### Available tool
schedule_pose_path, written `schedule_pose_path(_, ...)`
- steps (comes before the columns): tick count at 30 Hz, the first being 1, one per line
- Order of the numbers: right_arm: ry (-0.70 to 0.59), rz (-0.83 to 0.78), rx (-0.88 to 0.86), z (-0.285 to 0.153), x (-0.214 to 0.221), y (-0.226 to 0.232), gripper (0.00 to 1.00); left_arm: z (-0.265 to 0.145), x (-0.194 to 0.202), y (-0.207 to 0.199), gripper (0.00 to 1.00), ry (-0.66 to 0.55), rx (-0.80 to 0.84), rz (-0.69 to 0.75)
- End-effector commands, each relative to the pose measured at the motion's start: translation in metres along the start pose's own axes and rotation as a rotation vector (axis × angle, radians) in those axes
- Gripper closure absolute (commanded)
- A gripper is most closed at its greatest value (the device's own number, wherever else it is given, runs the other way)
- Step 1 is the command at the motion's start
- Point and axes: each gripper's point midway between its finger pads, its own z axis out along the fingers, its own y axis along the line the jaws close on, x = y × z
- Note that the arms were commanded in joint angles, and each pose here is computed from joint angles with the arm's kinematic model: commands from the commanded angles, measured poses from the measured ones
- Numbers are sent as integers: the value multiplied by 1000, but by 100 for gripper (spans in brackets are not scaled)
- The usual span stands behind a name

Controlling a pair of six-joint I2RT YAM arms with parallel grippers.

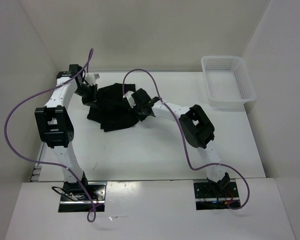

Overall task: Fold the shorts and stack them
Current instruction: Fold the shorts

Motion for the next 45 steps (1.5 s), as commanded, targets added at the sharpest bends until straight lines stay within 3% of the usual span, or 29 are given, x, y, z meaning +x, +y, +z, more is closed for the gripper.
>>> schedule_pose_path(1, -116, -26, 28, -16, -41, -4, 100, -12, 6, 15, 100, -3, -34, -36)
schedule_pose_path(6, -97, -60, -34, -31, -32, 7, 100, -7, 26, 38, 100, 38, -151, -49)
schedule_pose_path(10, -99, -101, -71, -39, -32, 12, 100, 11, 57, 84, 100, 89, -375, -42)
schedule_pose_path(14, -103, -129, -96, -43, -33, 20, 100, 36, 82, 94, 100, 171, -384, -54)
schedule_pose_path(19, -118, -192, -164, -57, -41, 33, 100, 35, 65, 93, 100, 107, -381, -38)
schedule_pose_path(28, -101, -315, -237, -75, -27, 47, 100, -30, 11, 78, 100, -134, -419, 4)
schedule_pose_path(35, -93, -442, -332, -72, -23, 88, 100, -3, 26, 98, 99, -89, -455, -9)
schedule_pose_path(39, -63, -435, -310, -59, -13, 90, 100, 20, 49, 121, 94, -2, -521, -31)
schedule_pose_path(41, -101, -420, -267, -62, -27, 84, 86, 21, 48, 126, 82, -17, -526, -37)
schedule_pose_path(43, -125, -402, -212, -66, -40, 81, 64, 23, 50, 131, 79, -20, -546, -36)
schedule_pose_path(44, -159, -391, -175, -67, -52, 76, 60, 23, 50, 131, 77, -20, -546, -36)
schedule_pose_path(45, -164, -387, -115, -66, -57, 71, 45, 23, 50, 131, 66, -20, -546, -36)
